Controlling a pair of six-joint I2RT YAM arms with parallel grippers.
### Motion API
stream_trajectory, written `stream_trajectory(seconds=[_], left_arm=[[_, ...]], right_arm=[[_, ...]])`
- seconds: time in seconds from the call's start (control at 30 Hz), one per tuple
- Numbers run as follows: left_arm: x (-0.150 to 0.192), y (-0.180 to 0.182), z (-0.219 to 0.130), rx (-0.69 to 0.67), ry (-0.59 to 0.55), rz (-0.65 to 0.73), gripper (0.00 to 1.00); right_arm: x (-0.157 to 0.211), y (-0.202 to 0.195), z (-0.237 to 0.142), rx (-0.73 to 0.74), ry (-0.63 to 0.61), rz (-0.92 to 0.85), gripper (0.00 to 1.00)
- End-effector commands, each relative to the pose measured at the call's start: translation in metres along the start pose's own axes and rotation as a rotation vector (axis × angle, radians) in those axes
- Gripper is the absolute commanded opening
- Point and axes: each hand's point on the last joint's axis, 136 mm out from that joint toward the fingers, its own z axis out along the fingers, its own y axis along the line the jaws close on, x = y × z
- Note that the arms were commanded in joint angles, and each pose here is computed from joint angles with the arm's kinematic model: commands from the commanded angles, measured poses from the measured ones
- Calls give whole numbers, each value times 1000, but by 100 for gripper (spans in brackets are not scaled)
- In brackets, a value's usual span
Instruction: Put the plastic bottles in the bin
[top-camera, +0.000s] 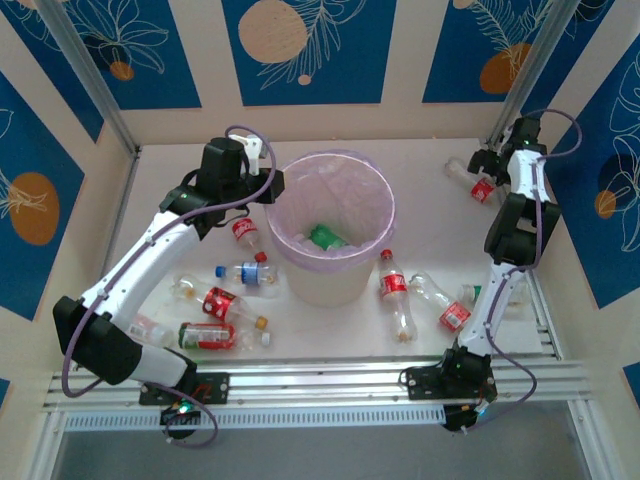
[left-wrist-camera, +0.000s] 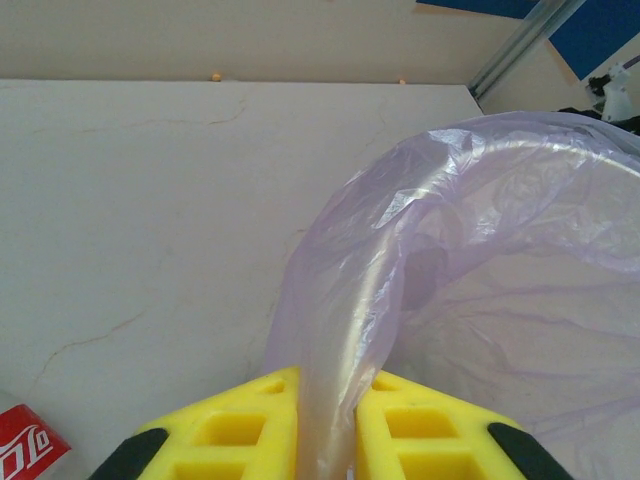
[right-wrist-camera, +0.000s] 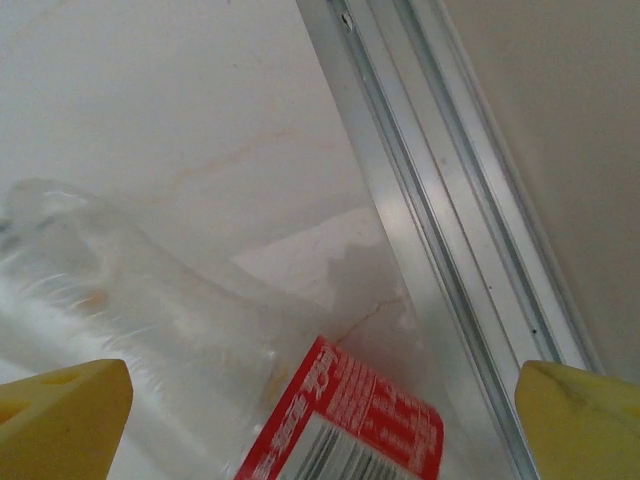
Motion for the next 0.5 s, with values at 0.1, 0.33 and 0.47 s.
stream_trajectory(seconds=[0.1, 0.33, 0.47], left_arm=[[-5, 2, -7, -34, -10, 5, 19], [-7, 1, -12, -35, -22, 9, 19], [-7, 1, -14, -37, -23, 11, 19]], right_arm=[[17, 22, 13, -117, 87, -25, 97], [49, 47, 11, -180, 175, -77, 95], [64, 60, 5, -210, 213, -98, 95]])
